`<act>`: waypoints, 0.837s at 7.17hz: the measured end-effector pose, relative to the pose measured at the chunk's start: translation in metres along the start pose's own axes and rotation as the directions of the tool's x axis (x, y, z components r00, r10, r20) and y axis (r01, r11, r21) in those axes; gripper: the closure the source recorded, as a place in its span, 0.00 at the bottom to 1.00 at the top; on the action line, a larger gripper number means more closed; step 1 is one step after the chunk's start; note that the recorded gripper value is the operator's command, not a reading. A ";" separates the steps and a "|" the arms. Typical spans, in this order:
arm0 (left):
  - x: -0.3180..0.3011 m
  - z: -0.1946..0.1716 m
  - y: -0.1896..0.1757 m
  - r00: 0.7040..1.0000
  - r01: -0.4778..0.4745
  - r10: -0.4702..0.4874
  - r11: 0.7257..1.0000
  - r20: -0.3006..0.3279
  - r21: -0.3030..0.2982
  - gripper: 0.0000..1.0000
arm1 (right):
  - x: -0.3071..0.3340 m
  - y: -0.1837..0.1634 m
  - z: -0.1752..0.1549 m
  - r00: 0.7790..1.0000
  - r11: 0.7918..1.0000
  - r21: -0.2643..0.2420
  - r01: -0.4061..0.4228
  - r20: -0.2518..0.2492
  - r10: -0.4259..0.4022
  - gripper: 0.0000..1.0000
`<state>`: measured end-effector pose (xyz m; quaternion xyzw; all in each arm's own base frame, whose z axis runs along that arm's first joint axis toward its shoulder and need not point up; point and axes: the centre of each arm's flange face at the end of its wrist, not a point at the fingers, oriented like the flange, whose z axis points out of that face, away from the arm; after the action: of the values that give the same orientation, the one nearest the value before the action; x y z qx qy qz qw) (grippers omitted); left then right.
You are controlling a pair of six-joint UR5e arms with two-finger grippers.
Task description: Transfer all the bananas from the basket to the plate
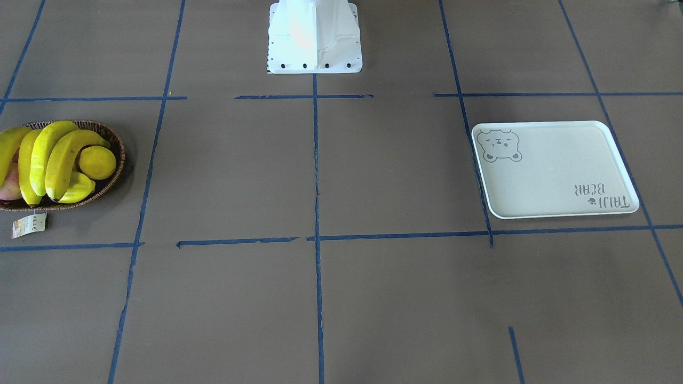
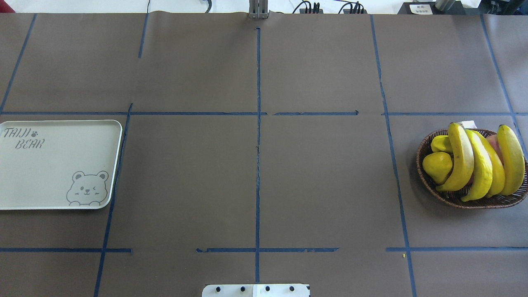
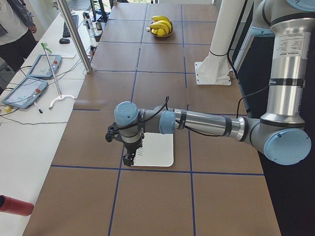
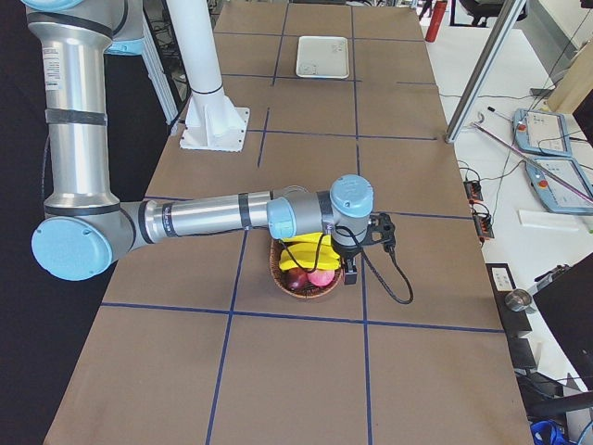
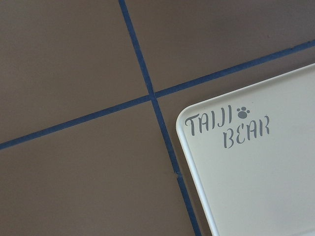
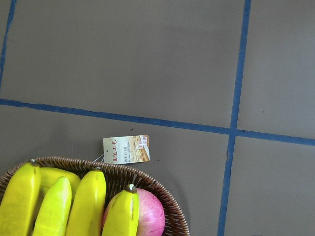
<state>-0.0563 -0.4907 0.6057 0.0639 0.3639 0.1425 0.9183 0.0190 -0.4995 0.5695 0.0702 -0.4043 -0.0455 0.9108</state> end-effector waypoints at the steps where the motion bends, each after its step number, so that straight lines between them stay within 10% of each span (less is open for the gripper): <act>1: -0.001 0.001 0.000 1.000 0.003 -0.003 1.000 -0.002 -0.002 0.01 | -0.005 -0.002 0.001 1.000 1.000 0.007 0.019 0.003 -0.019 0.01; 6: -0.001 0.005 0.000 1.000 0.007 -0.007 1.000 -0.007 -0.009 0.01 | -0.187 -0.006 0.004 0.996 0.996 0.048 -0.079 0.032 0.077 0.01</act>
<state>-0.0530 -0.4908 0.6100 0.0581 0.3666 0.1409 0.9178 -0.1087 -0.4794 0.4347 0.0760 -0.4216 -0.0011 0.9036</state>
